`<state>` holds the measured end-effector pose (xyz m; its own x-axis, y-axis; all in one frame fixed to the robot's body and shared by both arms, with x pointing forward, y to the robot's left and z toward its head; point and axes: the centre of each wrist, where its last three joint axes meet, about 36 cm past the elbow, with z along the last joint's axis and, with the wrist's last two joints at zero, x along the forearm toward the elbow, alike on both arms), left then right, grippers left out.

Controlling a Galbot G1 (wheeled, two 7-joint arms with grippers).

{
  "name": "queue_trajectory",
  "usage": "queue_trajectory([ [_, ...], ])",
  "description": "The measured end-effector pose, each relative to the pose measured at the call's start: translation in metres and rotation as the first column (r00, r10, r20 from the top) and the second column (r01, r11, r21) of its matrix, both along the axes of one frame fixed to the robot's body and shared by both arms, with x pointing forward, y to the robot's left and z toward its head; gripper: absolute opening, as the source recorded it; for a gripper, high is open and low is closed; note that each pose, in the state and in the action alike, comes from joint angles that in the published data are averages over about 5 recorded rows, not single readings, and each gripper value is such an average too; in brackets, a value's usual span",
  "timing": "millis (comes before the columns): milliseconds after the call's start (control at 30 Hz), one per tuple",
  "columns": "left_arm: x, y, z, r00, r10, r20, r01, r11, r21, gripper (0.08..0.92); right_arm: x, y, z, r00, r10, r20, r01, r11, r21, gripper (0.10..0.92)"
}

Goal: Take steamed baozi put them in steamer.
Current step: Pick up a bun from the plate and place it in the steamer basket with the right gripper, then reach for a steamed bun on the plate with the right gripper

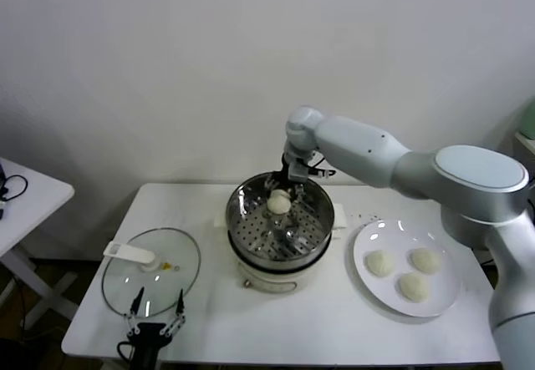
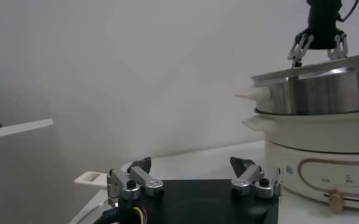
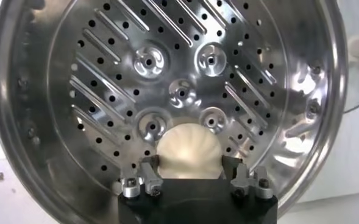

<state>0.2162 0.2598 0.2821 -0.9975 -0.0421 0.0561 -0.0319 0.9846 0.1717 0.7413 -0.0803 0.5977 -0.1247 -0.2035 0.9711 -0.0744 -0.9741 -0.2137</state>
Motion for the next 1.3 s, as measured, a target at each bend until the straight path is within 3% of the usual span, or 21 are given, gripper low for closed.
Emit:
queue_trajectory([
  [400, -0.002, 0.001, 0.007, 1.0, 0.001, 0.007, -0.001, 1.0, 0.006, 0.823, 0.001, -0.023, 0.056, 0.999, -0.048, -0.019, 0.048, 0.999, -0.001, 0.823],
  [667, -0.003, 0.0, 0.008, 0.9999, -0.002, 0.01, 0.002, 1.0, 0.006, 0.823, -0.003, -0.1, 0.101, 0.944, -0.328, -0.027, 0.328, 0.945, -0.022, 0.823],
  [900, -0.003, -0.003, 0.008, 0.9998, -0.012, 0.014, 0.012, 1.0, 0.002, 0.823, -0.025, -0.188, 0.101, 0.777, -0.625, -0.075, 0.624, 0.781, -0.035, 0.823],
  [1300, -0.005, -0.002, 0.003, 0.9999, -0.011, 0.003, 0.01, 1.0, 0.006, 0.823, -0.089, -0.268, 0.026, 0.373, -0.892, -0.254, 0.911, 0.404, -0.084, 0.823],
])
